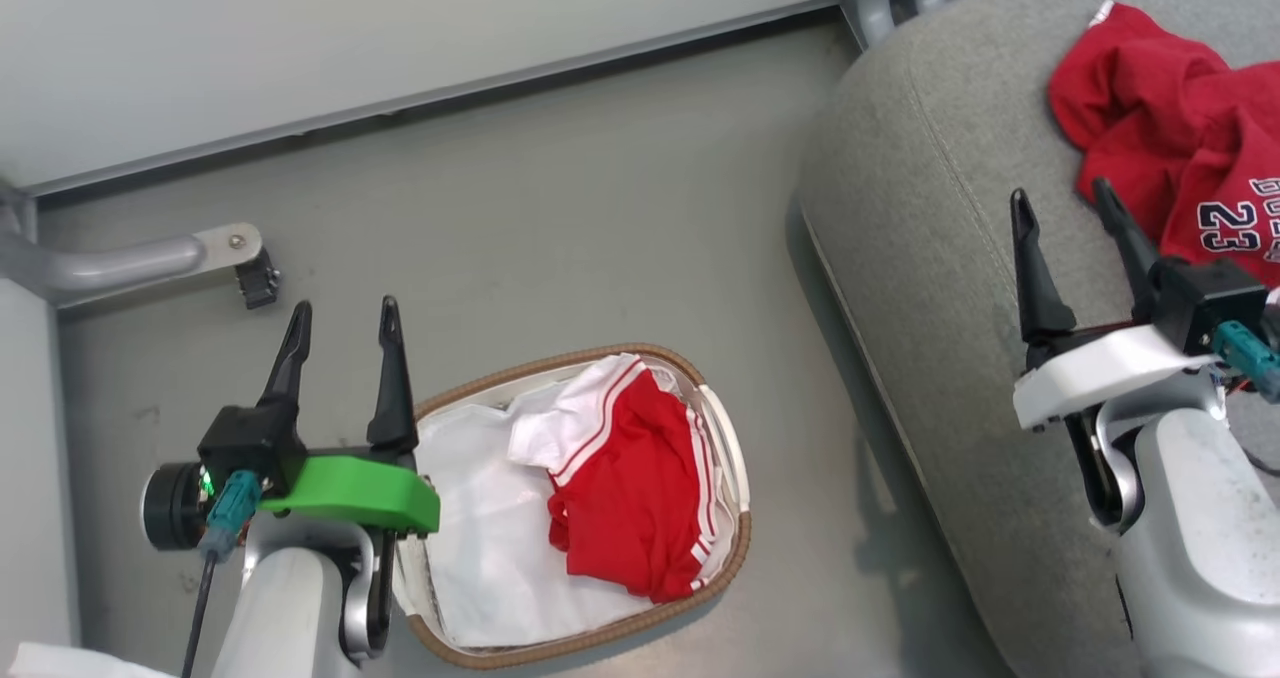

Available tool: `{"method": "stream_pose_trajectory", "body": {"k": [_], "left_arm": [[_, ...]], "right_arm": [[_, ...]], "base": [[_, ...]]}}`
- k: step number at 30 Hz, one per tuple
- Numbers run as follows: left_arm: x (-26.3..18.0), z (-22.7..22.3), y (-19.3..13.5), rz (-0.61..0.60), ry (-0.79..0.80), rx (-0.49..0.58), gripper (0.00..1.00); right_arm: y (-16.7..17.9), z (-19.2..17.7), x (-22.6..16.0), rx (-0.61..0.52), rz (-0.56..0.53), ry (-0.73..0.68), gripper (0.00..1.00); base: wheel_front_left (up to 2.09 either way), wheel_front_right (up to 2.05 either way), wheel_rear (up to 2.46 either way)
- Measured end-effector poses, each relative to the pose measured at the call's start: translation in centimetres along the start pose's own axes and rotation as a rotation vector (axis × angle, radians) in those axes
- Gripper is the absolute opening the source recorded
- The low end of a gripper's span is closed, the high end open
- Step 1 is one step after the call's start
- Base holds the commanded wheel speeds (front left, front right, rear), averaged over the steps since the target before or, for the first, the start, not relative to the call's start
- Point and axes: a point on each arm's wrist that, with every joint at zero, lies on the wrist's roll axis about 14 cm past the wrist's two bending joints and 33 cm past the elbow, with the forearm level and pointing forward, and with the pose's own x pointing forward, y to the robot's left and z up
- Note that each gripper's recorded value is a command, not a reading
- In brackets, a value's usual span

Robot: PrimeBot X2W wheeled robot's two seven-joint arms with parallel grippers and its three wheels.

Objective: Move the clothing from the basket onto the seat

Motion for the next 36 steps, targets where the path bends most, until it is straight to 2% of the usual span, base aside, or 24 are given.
{"method": "stream_pose_trajectory", "body": {"k": [10, 20, 28, 36], "left_arm": [[-5.0, 0.6, 4.5, 0.165, 0.003, 0.015, 1.00], [-8.8, 0.0, 5.6, 0.222, 0.030, 0.005, 1.00], [-8.8, -0.6, 4.6, 0.196, 0.046, -0.012, 1.00], [-5.6, -2.3, 1.7, 0.083, 0.093, -0.035, 1.00]], "right_arm": [[3.1, -1.1, -2.1, 0.071, 0.054, 0.038, 1.00], [4.8, -2.3, -5.0, 0.097, 0.087, 0.086, 1.00], [4.9, -2.6, -5.6, 0.109, 0.082, 0.095, 1.00], [4.5, -1.3, -2.9, 0.102, 0.076, 0.040, 1.00]], "base": [[0.00, 0.00, 0.00], [0.00, 0.00, 0.00], [0.00, 0.00, 0.00], [0.00, 0.00, 0.00]]}}
